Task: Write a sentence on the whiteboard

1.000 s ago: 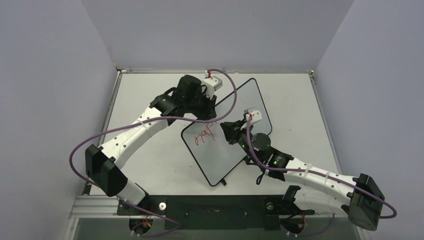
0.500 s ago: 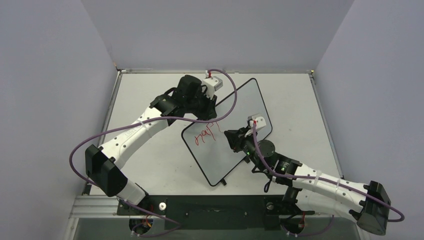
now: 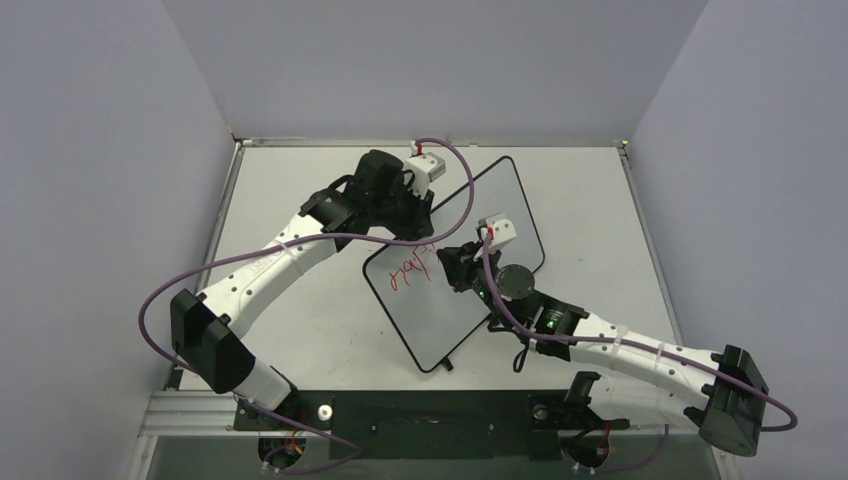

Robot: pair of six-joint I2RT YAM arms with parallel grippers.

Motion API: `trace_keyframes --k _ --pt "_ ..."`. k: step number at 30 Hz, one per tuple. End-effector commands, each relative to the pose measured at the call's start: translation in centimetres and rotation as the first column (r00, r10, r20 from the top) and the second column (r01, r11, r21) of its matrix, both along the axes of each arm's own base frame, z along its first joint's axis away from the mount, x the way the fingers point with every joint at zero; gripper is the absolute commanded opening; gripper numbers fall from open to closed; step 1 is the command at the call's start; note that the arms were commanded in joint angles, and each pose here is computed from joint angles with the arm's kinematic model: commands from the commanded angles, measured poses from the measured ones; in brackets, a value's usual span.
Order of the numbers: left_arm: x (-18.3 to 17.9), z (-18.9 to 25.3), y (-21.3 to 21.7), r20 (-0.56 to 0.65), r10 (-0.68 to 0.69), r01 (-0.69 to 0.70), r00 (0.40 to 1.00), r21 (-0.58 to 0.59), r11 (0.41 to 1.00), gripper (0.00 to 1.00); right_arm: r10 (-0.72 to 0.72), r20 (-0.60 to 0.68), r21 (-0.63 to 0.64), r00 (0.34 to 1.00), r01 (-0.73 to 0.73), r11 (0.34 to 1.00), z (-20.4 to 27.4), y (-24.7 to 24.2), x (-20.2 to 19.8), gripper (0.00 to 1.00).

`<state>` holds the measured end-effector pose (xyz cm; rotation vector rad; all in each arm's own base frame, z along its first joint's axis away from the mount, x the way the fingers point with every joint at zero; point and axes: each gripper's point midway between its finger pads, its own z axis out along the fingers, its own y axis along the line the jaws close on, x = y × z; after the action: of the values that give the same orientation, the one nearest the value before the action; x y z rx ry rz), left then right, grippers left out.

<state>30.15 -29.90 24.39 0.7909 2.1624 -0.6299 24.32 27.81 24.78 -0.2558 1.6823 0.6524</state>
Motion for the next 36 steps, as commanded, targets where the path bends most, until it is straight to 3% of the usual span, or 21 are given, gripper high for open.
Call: trace_keyframes --k 1,36 --pt "2.0 0.8 2.1 0.152 0.029 -0.044 0.988 0.097 0.994 0.0 0.007 0.066 0.076 0.998 -0.012 0.997 3.7 0.8 0.7 0.0" --pt "1.9 0.9 2.1 0.156 0.025 -0.041 0.987 0.098 0.994 0.0 -0.074 0.074 0.051 0.995 0.07 0.996 2.9 -0.2 3.1 0.0"
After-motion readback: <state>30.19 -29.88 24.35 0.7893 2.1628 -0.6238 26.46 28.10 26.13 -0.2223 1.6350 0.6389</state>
